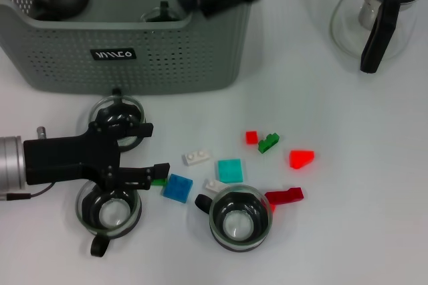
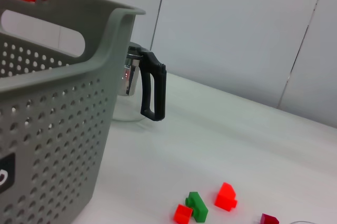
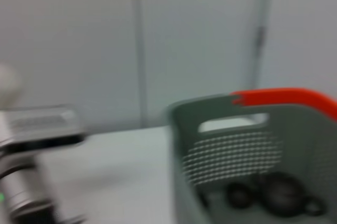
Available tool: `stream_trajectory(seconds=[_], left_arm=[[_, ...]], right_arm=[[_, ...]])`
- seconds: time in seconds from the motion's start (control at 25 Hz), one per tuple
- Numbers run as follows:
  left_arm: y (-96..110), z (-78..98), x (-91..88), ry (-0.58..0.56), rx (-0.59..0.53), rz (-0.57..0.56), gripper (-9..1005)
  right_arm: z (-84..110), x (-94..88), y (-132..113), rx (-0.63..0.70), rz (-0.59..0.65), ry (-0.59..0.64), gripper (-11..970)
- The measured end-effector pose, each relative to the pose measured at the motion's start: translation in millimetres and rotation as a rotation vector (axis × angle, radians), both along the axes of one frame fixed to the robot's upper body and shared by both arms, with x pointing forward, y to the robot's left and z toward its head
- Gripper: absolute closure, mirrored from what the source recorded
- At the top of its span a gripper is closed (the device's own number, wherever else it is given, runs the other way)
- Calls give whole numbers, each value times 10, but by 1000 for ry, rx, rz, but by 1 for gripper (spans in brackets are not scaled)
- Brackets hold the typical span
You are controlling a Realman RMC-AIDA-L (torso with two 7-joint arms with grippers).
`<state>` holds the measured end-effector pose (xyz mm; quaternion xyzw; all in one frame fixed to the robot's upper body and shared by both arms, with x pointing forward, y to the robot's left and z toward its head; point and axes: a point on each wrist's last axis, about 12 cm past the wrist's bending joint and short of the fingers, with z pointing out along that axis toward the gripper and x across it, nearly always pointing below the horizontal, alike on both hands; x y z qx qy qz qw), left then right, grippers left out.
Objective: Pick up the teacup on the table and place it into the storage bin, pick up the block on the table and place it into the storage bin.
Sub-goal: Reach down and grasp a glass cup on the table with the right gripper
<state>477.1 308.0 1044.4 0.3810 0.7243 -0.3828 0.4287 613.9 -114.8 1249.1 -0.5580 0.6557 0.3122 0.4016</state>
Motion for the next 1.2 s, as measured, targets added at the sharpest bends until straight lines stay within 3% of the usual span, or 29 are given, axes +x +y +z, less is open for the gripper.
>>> stream_trajectory(seconds=[0.08, 0.4, 0.56, 0.8, 1.2], left_arm=[[6, 5, -3, 0, 1, -5, 119], [-10, 172, -77, -15, -92, -132, 118], [-7, 239, -127, -3, -129, -198, 118], [31, 234, -151, 25, -124, -199, 118], [18, 170, -141, 40, -104, -160, 119]], right_arm=[[21, -117, -45, -18, 49, 10, 12], [-55, -494, -182, -125, 264, 128, 12], [-127, -562, -233, -186, 306, 171, 12], [-264, -640, -258, -318, 356, 218, 11], [-542, -793, 8, -483, 517, 254, 11]])
